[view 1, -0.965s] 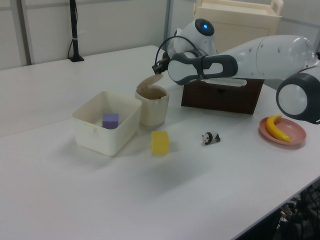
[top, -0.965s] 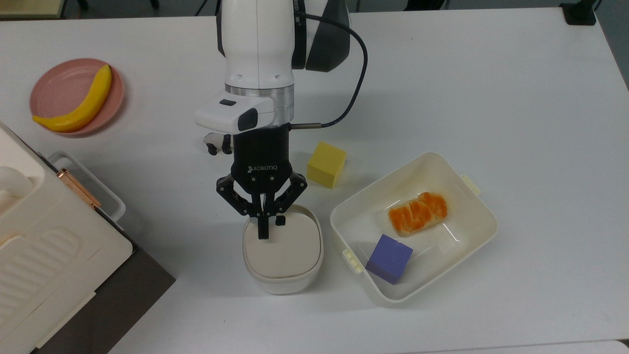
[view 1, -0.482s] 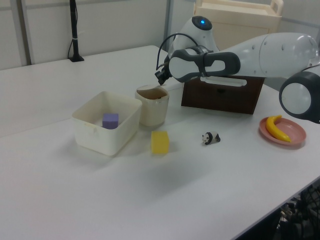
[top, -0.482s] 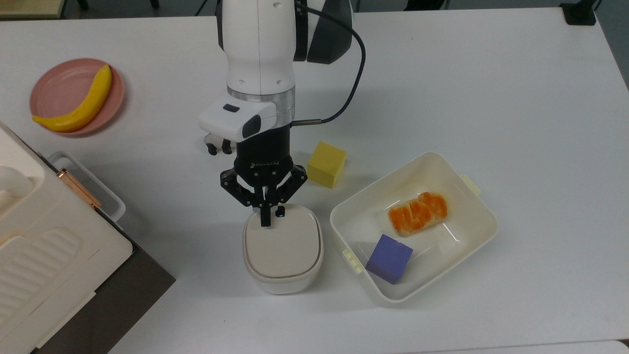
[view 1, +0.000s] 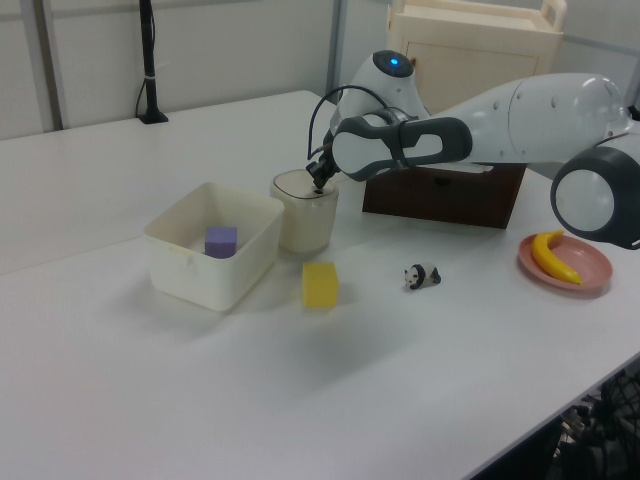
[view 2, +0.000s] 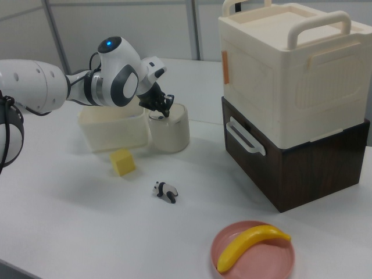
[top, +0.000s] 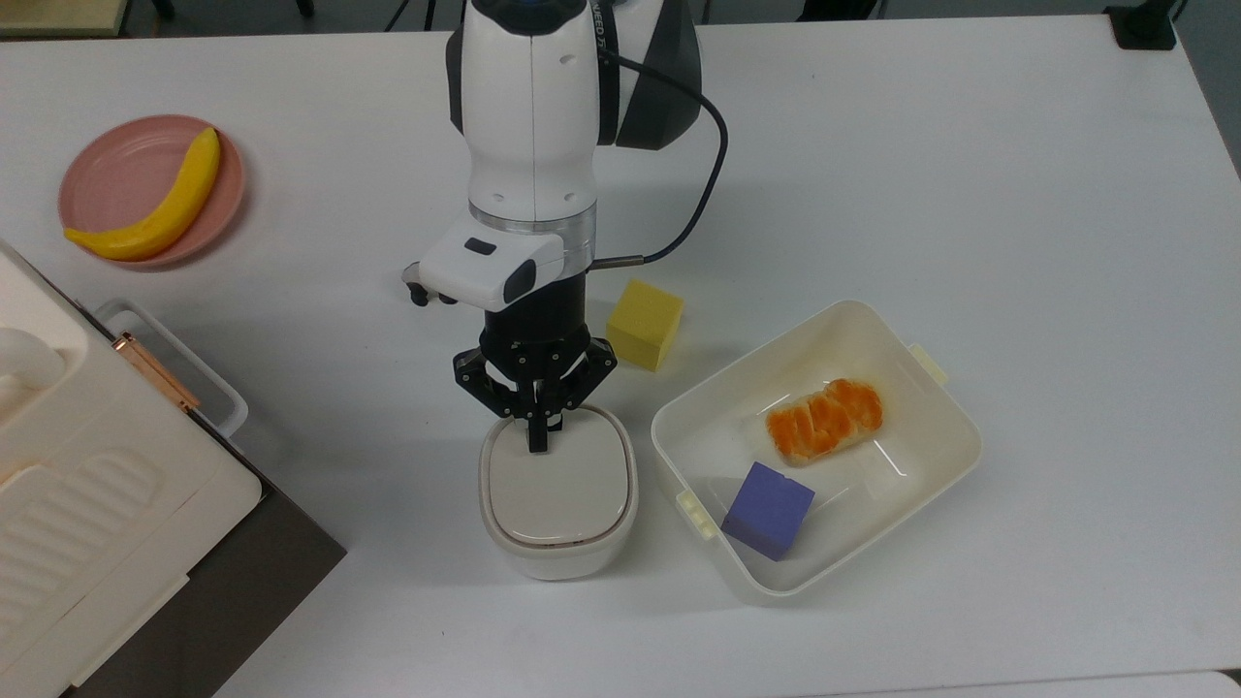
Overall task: Close the trash can
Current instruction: 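Push the raised lid forward and down onto the can's rim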
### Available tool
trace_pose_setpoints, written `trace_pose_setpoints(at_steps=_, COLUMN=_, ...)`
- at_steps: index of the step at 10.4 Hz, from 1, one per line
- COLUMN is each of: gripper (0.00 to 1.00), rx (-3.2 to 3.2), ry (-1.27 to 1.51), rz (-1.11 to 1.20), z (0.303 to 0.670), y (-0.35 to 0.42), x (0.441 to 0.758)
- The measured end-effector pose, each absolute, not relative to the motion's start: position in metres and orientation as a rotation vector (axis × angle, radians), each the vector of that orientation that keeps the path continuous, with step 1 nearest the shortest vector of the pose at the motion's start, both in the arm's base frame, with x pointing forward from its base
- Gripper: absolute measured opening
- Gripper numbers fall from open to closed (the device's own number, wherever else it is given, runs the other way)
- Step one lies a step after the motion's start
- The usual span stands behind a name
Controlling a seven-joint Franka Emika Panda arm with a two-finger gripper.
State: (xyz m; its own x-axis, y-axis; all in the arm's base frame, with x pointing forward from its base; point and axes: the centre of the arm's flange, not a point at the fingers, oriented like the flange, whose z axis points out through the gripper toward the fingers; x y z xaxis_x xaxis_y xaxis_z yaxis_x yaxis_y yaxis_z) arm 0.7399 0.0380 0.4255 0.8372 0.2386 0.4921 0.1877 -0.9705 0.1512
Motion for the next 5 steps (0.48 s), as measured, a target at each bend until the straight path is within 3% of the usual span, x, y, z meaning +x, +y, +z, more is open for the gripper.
trace_pose_setpoints(at_steps=5, gripper=0.01, rx=2.878, ry=0.418, rz=0.67, z=0.4278, y=0.0386, x=0.7352)
